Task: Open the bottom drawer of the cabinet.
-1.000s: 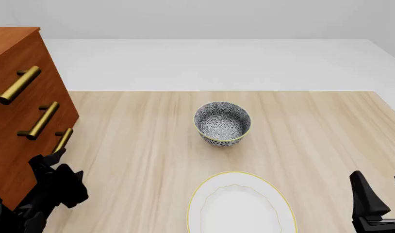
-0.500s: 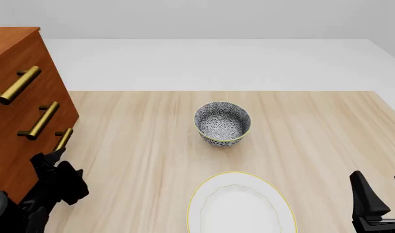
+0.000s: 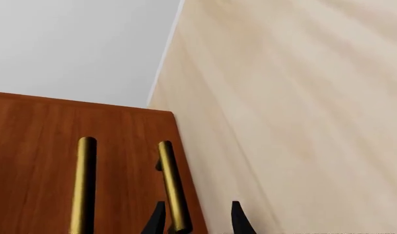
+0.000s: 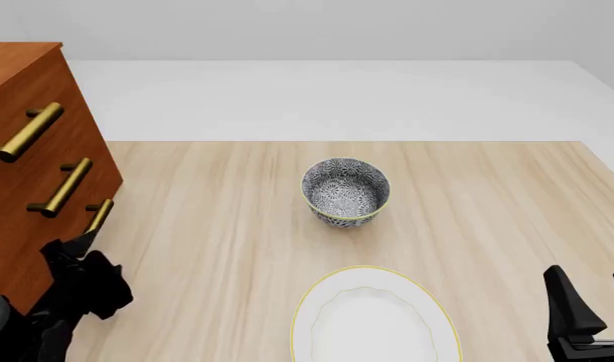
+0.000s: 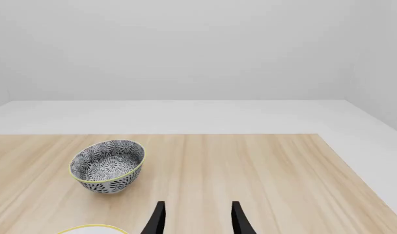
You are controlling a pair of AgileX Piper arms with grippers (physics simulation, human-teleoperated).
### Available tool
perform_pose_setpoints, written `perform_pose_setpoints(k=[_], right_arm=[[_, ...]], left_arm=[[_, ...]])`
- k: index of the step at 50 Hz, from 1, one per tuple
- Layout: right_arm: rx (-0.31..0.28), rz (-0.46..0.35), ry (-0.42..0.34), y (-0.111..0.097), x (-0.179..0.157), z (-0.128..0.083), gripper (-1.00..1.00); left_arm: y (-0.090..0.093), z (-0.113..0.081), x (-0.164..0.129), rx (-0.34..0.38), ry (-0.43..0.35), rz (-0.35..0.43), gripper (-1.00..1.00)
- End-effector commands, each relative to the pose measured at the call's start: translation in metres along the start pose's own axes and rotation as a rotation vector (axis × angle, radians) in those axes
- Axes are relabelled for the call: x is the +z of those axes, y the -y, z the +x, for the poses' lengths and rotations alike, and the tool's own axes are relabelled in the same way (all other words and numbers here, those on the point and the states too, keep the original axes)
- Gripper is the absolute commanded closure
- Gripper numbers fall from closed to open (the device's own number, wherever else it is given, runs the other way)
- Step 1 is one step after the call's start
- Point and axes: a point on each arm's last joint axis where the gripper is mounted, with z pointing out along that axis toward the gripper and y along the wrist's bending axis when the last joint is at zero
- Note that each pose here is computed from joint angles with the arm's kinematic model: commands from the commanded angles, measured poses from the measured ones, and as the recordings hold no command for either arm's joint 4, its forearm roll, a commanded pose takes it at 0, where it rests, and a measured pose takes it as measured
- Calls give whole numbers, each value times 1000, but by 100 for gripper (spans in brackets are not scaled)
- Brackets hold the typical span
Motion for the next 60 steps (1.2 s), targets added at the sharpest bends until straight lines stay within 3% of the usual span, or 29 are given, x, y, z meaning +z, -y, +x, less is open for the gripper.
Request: perform_pose_setpoints(k=[1, 60], right_arm=[[0, 0, 0, 0, 0, 0, -100], [0, 0, 0, 0, 0, 0, -100]], left_arm=[[0, 4, 1, -6, -17, 2, -100], [-4, 20, 11, -23, -79, -18, -100]])
